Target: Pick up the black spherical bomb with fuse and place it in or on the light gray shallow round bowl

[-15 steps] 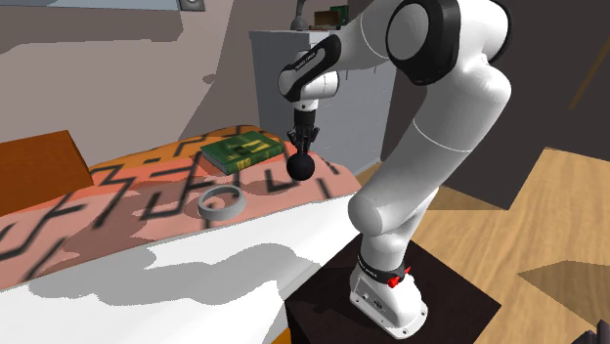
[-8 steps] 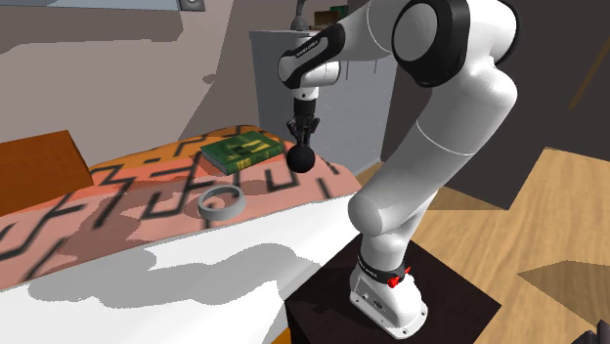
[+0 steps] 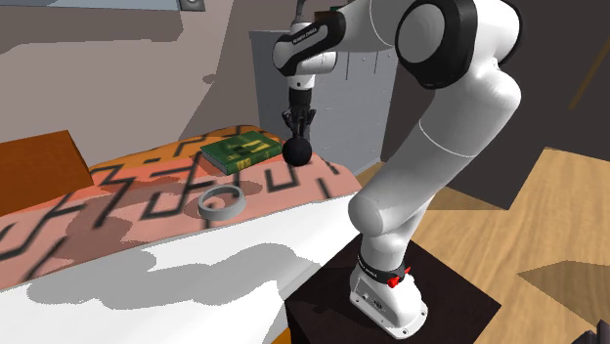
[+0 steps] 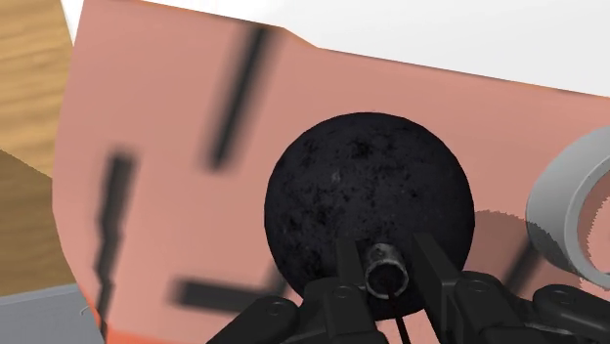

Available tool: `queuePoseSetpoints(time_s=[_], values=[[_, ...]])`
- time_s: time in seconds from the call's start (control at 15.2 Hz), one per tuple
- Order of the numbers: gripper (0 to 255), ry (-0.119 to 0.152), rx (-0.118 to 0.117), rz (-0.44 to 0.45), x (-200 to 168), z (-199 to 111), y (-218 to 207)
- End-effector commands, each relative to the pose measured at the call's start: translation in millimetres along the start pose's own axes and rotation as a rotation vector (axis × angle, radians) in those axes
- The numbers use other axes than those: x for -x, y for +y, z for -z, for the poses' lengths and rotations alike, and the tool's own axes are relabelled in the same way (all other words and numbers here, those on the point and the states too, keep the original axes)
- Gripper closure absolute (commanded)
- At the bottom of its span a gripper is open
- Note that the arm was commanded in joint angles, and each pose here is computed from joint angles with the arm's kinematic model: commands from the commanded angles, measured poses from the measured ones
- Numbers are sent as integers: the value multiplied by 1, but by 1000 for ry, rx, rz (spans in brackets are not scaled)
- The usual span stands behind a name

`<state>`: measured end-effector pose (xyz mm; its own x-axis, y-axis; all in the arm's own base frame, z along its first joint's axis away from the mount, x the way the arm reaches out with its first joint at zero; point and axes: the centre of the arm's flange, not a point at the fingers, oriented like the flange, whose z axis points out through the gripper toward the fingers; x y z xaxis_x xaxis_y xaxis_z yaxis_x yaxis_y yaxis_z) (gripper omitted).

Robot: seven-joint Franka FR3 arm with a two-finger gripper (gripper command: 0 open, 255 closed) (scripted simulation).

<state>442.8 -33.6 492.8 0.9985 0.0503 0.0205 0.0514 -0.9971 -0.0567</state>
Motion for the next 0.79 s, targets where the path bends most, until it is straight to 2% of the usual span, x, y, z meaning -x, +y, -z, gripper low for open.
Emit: queuePoseSetpoints(time_s=[0.0,0.73], values=[[255,1,0,-1,-6,4,-22],[255,1,0,-1,-42,12,-162]])
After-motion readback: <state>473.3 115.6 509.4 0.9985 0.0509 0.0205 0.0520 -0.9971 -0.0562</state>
